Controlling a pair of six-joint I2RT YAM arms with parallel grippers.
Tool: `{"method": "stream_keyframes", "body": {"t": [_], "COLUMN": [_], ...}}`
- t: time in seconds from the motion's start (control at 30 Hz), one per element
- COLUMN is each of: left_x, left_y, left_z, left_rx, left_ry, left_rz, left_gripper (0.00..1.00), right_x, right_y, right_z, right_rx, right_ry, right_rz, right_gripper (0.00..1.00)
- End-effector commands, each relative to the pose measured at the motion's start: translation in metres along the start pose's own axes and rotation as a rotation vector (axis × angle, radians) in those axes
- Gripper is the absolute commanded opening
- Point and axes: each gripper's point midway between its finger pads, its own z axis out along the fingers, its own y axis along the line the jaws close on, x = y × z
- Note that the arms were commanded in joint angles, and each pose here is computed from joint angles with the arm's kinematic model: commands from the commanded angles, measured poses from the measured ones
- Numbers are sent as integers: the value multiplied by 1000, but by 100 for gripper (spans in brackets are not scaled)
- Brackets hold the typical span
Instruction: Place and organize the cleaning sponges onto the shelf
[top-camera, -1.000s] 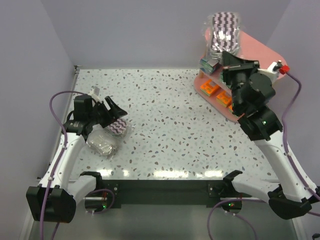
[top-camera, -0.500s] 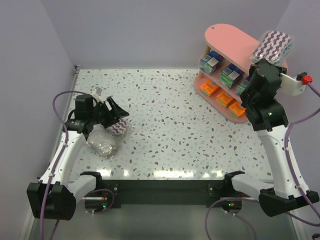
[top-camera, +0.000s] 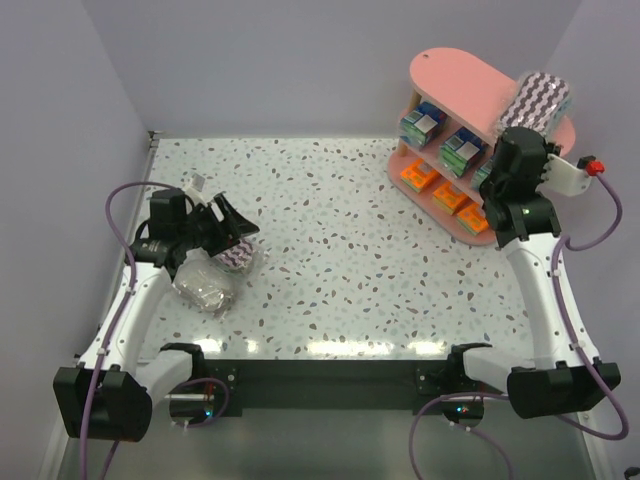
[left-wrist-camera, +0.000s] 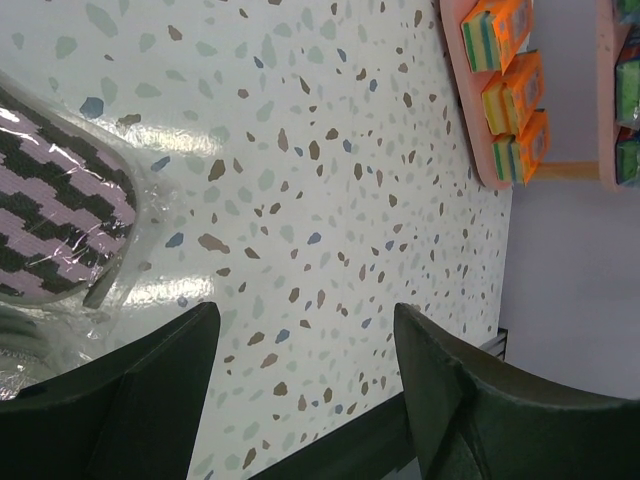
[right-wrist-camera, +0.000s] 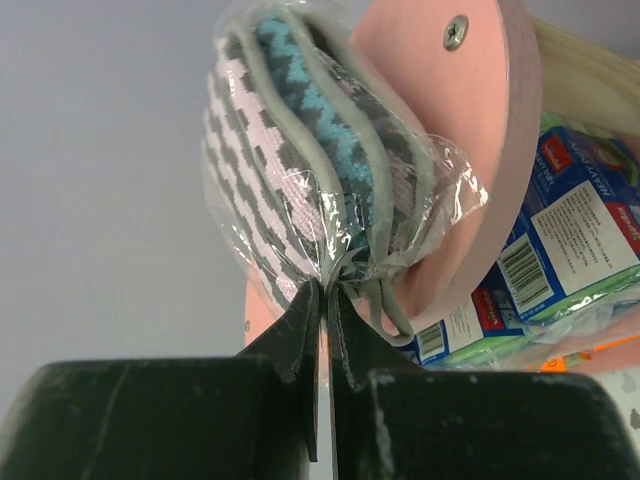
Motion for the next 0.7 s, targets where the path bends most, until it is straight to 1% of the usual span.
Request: {"method": "stream_keyframes", "body": {"t": [0.0,0.13,0.3,0.53,0.6,0.67], "left_x": [-12,-15,-14,-14,-15,-15], "left_y": [-13,-14,-12,-12,-11,-12], "left_z": [-3,-2,-2,-3,-2,-3], "left_rx": [41,37,30,29,26,25], "left_ry": [-19,-14,-12,-20,-21,-23], "left_rz": [41,50,44,44,43,44], "left_gripper": [75,75,75,75,75,75], "right_x": [1,-1,-2,-8,-9,-9], "right_y": [5,0,-3,15,21,23], "right_z": [0,0,4,9,9,9], "right_rx": [-19,-27,-15,-48,-59,-70], "right_ry": [13,-2,-8,-33,-34,-36], "right_rz": [102,138,141,153,155,161], "right_gripper": [0,0,0,0,5,15]}}
